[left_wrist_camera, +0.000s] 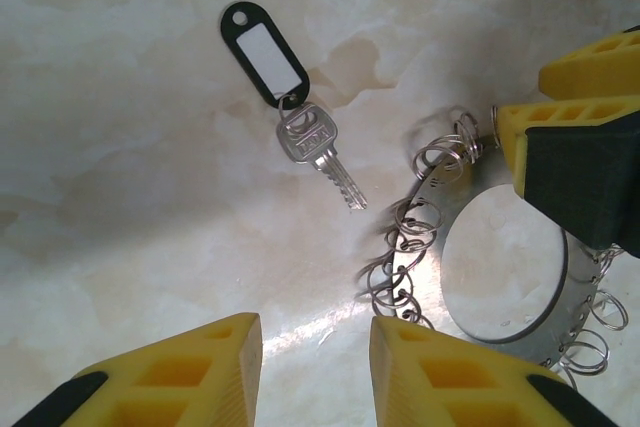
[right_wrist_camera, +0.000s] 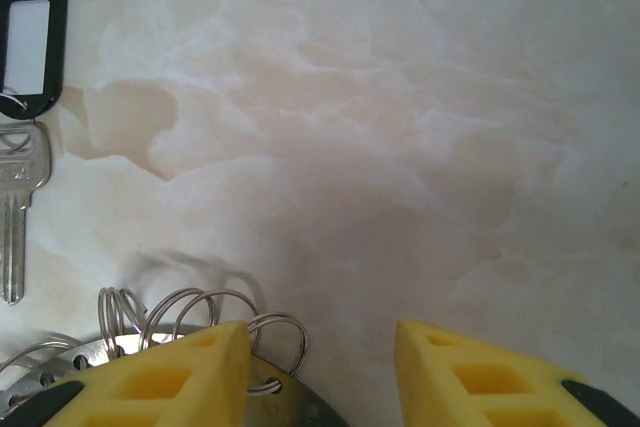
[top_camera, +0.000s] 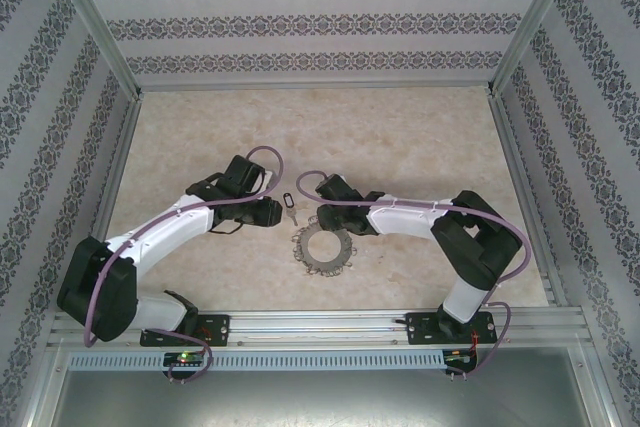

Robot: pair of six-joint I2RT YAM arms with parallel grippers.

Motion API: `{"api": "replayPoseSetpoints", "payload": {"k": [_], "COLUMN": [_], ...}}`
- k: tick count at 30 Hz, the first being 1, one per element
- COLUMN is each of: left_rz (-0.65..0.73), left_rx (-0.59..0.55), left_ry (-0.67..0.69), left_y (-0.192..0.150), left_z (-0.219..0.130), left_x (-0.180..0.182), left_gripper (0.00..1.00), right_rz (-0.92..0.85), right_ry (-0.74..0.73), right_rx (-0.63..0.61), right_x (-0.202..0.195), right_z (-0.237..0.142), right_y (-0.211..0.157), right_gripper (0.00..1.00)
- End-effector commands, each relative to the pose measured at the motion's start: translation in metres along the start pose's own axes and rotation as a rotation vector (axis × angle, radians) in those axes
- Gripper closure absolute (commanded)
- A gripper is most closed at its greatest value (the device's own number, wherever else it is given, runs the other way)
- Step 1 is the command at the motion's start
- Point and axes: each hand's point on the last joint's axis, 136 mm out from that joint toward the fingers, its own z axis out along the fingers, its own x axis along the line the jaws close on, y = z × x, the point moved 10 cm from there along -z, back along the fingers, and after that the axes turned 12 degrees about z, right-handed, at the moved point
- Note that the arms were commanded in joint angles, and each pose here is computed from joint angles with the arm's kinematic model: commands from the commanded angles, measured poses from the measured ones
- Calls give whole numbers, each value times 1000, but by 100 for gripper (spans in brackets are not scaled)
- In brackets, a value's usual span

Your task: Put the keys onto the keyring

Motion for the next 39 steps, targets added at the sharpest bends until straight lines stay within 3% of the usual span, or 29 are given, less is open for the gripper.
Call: {"api": "replayPoseSetpoints", "payload": {"k": [1,14,39], "left_rz": [-19,-24,-24], "left_rx": [-10,-14,-44], "left_ry": [14,12,23], "left_y": [-4,-4,-1], "left_z": [-4,-4,-16], "left_x": [4,5,6], "left_gripper": [66,65,65], "right_rz": [0,7,-24], "right_ry": [2,14,-7], "right_rx": [-19,-62,9], "right_x": [7,9,12], "right_z": [-2,-19,3], "right_y": [2,7,-4], "right_gripper": [57,53,57]}}
